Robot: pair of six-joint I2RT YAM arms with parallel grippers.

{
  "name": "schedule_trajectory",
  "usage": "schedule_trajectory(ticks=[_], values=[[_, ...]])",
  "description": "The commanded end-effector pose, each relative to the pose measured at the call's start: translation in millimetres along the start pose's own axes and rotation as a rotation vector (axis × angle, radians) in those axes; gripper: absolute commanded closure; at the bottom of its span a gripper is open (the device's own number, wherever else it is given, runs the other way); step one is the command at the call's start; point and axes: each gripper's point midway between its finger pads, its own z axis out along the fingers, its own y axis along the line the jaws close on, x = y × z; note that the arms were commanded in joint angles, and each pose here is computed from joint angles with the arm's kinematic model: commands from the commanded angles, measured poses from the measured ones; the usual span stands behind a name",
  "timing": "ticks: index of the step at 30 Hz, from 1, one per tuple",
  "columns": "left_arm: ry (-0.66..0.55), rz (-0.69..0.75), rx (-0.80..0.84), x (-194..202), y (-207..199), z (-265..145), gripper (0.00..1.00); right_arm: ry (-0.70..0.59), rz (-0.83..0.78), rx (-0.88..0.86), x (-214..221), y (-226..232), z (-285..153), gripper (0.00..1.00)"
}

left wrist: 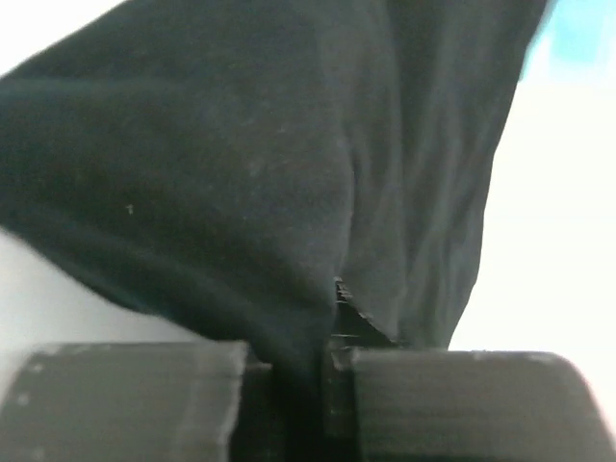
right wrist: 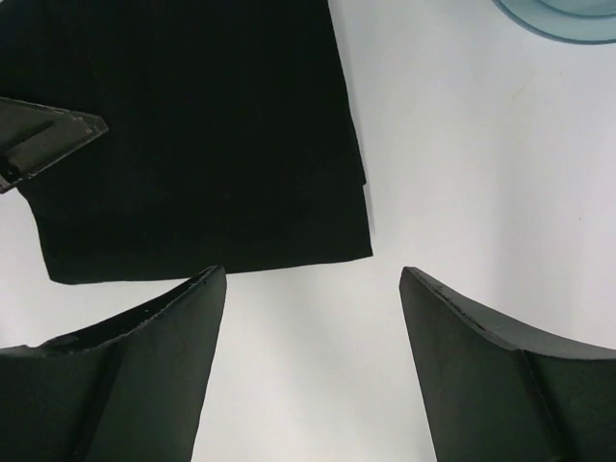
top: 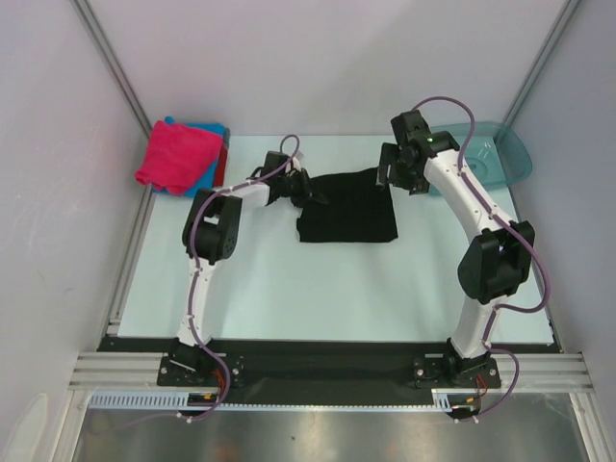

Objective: Fold and stack the t-shirts
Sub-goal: Neatly place the folded tshirt to the corner

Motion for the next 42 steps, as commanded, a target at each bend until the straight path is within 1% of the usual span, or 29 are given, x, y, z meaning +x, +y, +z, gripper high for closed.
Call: schedule_trajectory(ticks=[1, 3, 5, 9, 10, 12, 13, 15, 16, 18, 19, 21, 24, 25, 26, 27, 28, 30, 31, 33, 34, 38, 40, 42], values=[[0.084, -0.033, -0.023, 21.2, 8.7, 6.5, 1.00, -0.044, 0.019, -0.047, -17.0, 7.6, -23.7, 0.21], [0.084, -0.006, -0.014, 16.2, 1.4, 3.7, 1.00, -0.037, 0.023, -0.043, -15.8, 8.0, -22.1, 0.21], [0.058, 0.025, 0.011, 0.8, -14.0, -0.5, 1.00, -0.036, 0.027, -0.042, -15.5, 8.8, -20.9, 0.21], [-0.013, 0.052, 0.076, -36.0, -48.3, -18.7, 1.00, -0.047, 0.032, -0.044, -18.5, 9.0, -21.9, 0.21], [-0.054, 0.078, 0.105, -56.0, -63.8, -29.6, 0.99, -0.047, 0.032, -0.045, -18.8, 10.0, -21.8, 0.21], [-0.105, 0.093, 0.133, -78.5, -83.0, -43.6, 1.00, -0.045, 0.027, -0.044, -19.3, 9.3, -21.5, 0.21], [-0.158, 0.121, 0.157, -100.8, -99.3, -57.5, 1.00, -0.039, 0.020, -0.043, -18.4, 10.3, -18.5, 0.21], [-0.207, 0.125, 0.185, -122.6, -116.4, -73.3, 1.00, -0.040, 0.014, -0.046, -20.3, 10.6, -19.1, 0.21], [-0.256, 0.152, 0.215, -141.9, -133.7, -90.0, 1.00, -0.034, 0.009, -0.046, -19.9, 11.2, -17.0, 0.21], [-0.308, 0.155, 0.255, -161.7, -151.3, -107.4, 1.00, -0.038, -0.003, -0.049, -22.1, 12.0, -17.2, 0.21], [-0.352, 0.175, 0.287, -178.0, -165.0, -124.1, 1.00, -0.033, -0.007, -0.053, -21.7, 12.1, -16.7, 0.21], [-0.401, 0.196, 0.349, -194.1, -185.9, -146.1, 1.00, -0.025, -0.014, -0.056, -21.9, 13.1, -13.8, 0.21], [-0.524, 0.249, 0.400, -224.0, -206.1, -190.9, 1.00, -0.013, -0.023, -0.066, -20.6, 15.6, -10.1, 0.21], [-0.563, 0.243, 0.383, -235.9, -198.0, -207.0, 1.00, -0.015, -0.027, -0.073, -22.0, 17.7, -10.3, 0.21], [-0.618, 0.278, 0.393, -245.0, -206.4, -227.1, 1.00, -0.013, -0.028, -0.074, -22.0, 18.1, -9.8, 0.21], [-0.663, 0.283, 0.371, -255.0, -200.7, -240.6, 1.00, -0.008, -0.031, -0.077, -21.1, 19.6, -8.5, 0.21], [-0.707, 0.269, 0.338, -268.6, -182.2, -258.6, 1.00, -0.006, -0.034, -0.086, -21.1, 21.4, -8.0, 0.21], [-0.778, 0.277, 0.314, -281.3, -175.0, -285.5, 1.00, 0.004, -0.038, -0.088, -19.1, 22.4, -5.9, 0.21], [-0.824, 0.253, 0.265, -294.9, -146.6, -308.6, 1.00, 0.011, -0.039, -0.094, -18.2, 23.2, -4.8, 0.21], [-0.877, 0.271, 0.214, -301.8, -134.3, -333.3, 1.00, 0.018, -0.043, -0.099, -16.6, 25.3, -4.0, 0.21], [-0.909, 0.250, 0.166, -308.1, -112.7, -346.6, 1.00, 0.018, -0.043, -0.101, -16.5, 25.5, -4.1, 0.21], [-0.977, 0.253, 0.083, -319.5, -80.7, -387.0, 1.00, 0.027, -0.050, -0.110, -14.0, 27.2, -3.2, 0.21], [-1.002, 0.249, 0.075, -323.9, -70.3, -406.6, 1.00, 0.032, -0.053, -0.114, -12.9, 27.8, -2.8, 0.21], [-1.011, 0.257, 0.070, -326.6, -68.3, -418.3, 1.00, 0.038, -0.054, -0.121, -11.3, 29.6, -2.3, 0.21]])
